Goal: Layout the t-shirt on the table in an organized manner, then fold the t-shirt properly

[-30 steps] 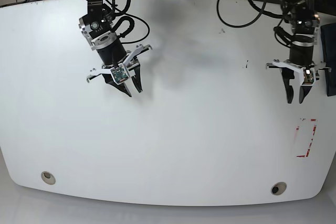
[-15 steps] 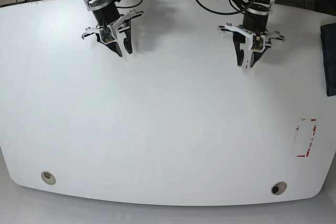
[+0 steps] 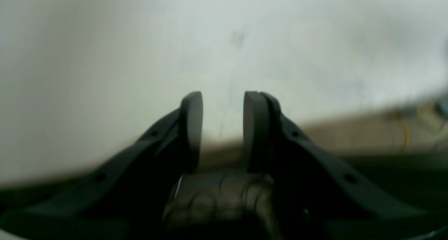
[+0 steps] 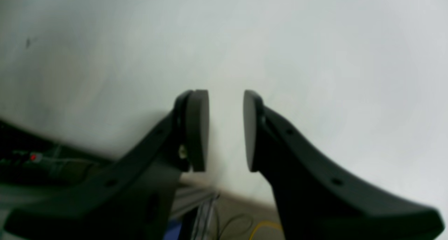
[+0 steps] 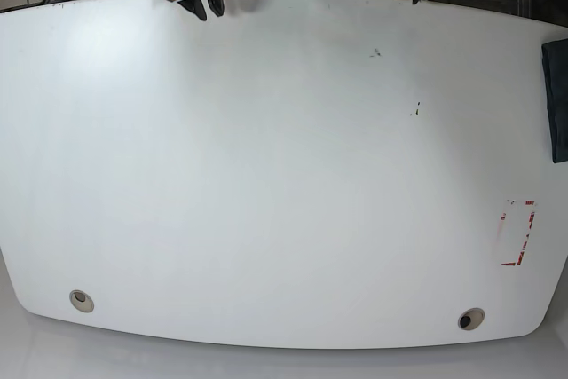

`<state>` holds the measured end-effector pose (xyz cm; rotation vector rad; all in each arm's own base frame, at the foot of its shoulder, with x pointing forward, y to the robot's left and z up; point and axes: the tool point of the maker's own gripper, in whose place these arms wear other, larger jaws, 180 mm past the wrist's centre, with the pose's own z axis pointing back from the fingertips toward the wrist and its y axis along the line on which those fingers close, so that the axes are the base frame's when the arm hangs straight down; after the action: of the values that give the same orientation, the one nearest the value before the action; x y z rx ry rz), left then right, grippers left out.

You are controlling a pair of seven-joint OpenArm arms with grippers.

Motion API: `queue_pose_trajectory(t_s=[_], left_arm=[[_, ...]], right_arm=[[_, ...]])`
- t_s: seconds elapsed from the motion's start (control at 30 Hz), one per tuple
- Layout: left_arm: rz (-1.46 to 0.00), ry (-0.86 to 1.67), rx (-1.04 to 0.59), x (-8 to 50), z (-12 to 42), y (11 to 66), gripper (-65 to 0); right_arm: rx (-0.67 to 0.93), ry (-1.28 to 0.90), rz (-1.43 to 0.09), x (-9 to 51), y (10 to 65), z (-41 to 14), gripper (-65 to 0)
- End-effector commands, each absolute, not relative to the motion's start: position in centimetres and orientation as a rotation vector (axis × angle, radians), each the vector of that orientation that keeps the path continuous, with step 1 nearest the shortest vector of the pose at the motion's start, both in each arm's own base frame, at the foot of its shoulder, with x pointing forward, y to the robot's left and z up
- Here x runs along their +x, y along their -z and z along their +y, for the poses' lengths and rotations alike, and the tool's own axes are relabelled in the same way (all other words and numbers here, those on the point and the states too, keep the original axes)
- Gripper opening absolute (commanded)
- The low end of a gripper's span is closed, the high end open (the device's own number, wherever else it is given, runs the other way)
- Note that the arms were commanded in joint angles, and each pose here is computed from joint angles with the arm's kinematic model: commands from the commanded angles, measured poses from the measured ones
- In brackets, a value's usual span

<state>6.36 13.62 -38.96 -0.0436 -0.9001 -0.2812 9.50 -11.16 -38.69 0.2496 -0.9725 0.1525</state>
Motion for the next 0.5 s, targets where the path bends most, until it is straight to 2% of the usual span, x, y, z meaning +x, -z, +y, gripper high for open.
queue_pose_trajectory(t_s=[0.0, 0.23, 0.47], left_arm=[[-0.839, 0.288, -0.063, 3.1, 13.8, 38.6, -46.7], [-0.669, 0.284, -0.1, -3.4, 14.8, 39.1, -46.8], [-0.544, 0.22, -0.127, -7.5, 17.7, 41.5, -46.8]], right_arm=[[0.271, -0.128, -0.933, 6.7, 38.3, -11.1, -49.1], [0.282, -0.102, -0.801, 1.2, 38.9, -10.9, -49.1], [0.325, -0.065, -0.64, -4.6, 40.1, -9.6, -49.1]])
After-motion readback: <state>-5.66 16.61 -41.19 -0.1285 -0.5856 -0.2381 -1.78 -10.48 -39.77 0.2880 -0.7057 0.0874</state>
